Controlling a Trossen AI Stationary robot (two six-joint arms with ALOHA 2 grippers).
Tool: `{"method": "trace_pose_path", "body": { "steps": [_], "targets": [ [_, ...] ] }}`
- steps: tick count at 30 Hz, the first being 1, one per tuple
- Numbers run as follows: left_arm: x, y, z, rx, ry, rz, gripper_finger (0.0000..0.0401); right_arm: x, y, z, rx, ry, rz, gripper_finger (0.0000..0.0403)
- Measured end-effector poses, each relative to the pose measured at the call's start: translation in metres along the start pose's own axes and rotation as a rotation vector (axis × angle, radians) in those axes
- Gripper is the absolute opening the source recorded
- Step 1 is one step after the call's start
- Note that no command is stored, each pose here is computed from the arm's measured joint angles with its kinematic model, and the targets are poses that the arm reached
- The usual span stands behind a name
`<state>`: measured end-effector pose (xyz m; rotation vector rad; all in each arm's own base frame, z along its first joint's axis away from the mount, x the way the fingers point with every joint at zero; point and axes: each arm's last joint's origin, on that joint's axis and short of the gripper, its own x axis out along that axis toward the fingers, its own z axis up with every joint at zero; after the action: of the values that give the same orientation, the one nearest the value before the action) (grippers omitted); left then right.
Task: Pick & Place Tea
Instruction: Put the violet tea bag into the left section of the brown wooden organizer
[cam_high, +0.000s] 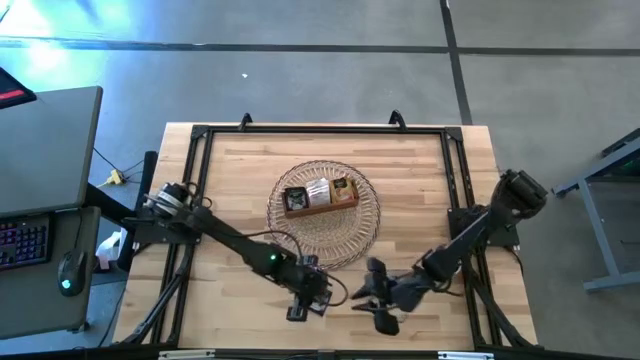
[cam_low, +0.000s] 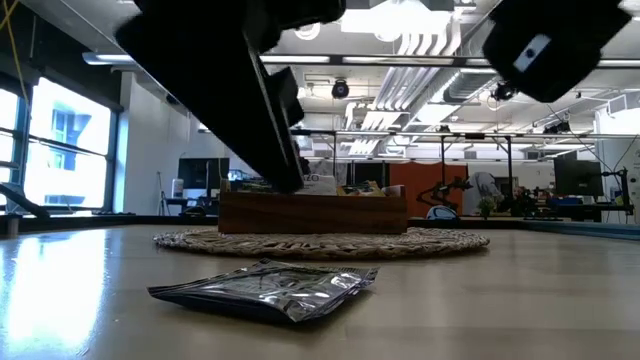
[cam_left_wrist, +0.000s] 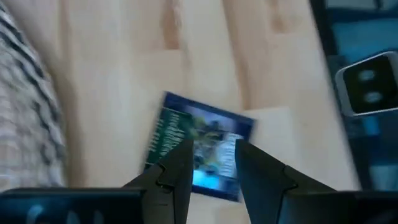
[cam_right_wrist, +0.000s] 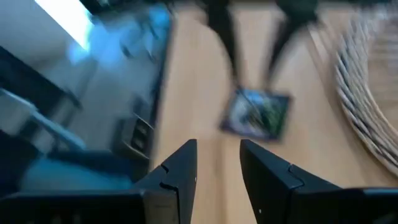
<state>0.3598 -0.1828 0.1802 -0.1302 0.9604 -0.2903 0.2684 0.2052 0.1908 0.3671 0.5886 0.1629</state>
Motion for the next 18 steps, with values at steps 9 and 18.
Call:
{"method": "trace_pose_path", "body": {
  "steps": [9, 18],
  "targets": [
    [0.022, 0.020, -0.004, 0.082, 0.031, 0.085, 0.0117, -0.012, -0.013, -0.042, -0.073, -0.187, 0.047, 0.0118],
    [0.035, 0.026, -0.012, 0.108, 0.060, 0.192, 0.0117, -0.011, -0.025, -0.045, -0.019, -0.202, -0.013, 0.0118]
  ]
}}
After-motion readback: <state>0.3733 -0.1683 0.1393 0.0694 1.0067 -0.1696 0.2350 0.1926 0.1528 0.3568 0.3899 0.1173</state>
